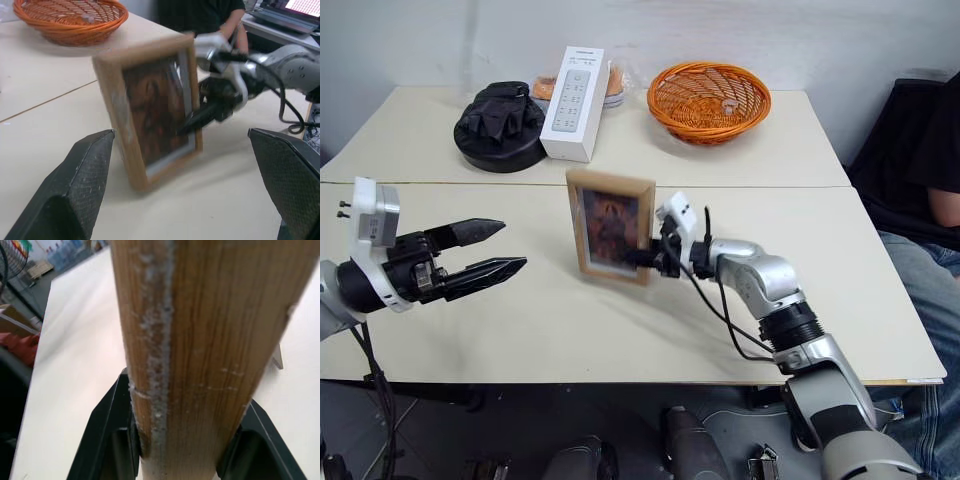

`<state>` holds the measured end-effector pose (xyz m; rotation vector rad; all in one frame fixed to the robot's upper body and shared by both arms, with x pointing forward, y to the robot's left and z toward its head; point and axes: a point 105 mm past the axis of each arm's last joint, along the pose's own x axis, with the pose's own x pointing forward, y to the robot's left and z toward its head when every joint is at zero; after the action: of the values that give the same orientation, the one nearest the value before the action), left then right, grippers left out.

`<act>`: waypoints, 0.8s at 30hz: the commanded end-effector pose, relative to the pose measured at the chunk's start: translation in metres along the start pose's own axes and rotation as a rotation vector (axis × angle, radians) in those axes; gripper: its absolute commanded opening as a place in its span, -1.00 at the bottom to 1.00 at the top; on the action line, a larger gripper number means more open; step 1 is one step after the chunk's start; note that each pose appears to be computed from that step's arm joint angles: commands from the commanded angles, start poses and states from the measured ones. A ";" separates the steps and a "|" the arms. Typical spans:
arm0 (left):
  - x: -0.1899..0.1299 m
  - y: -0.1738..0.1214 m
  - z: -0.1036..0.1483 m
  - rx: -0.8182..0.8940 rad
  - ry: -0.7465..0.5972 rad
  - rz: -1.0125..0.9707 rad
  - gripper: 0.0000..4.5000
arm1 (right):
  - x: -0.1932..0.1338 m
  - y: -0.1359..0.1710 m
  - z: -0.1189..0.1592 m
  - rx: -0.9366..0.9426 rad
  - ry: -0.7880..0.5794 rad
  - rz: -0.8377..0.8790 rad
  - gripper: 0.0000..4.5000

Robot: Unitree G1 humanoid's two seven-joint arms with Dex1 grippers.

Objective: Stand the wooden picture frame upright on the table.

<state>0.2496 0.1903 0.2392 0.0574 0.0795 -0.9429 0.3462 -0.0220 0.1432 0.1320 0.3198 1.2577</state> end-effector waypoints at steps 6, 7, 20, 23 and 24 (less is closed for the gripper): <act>0.002 0.000 0.009 0.065 0.047 -0.085 1.00 | -0.006 0.004 -0.006 0.096 0.051 -0.012 0.28; 0.002 0.000 0.008 0.069 0.052 -0.091 1.00 | -0.008 0.006 -0.006 0.092 0.056 -0.005 0.44; -0.004 0.011 0.010 0.112 0.048 -0.109 1.00 | -0.137 0.041 0.050 -0.305 -0.009 0.048 1.00; -0.008 0.016 0.015 0.131 0.032 -0.087 1.00 | -0.155 0.056 0.059 -0.299 -0.002 0.096 1.00; -0.009 0.020 0.016 0.143 0.035 -0.070 1.00 | -0.157 0.059 0.060 -0.297 0.000 0.104 1.00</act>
<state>0.2604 0.2004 0.2420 0.1441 0.0981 -1.0537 0.2807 -0.1538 0.2376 -0.1312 0.1291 1.3192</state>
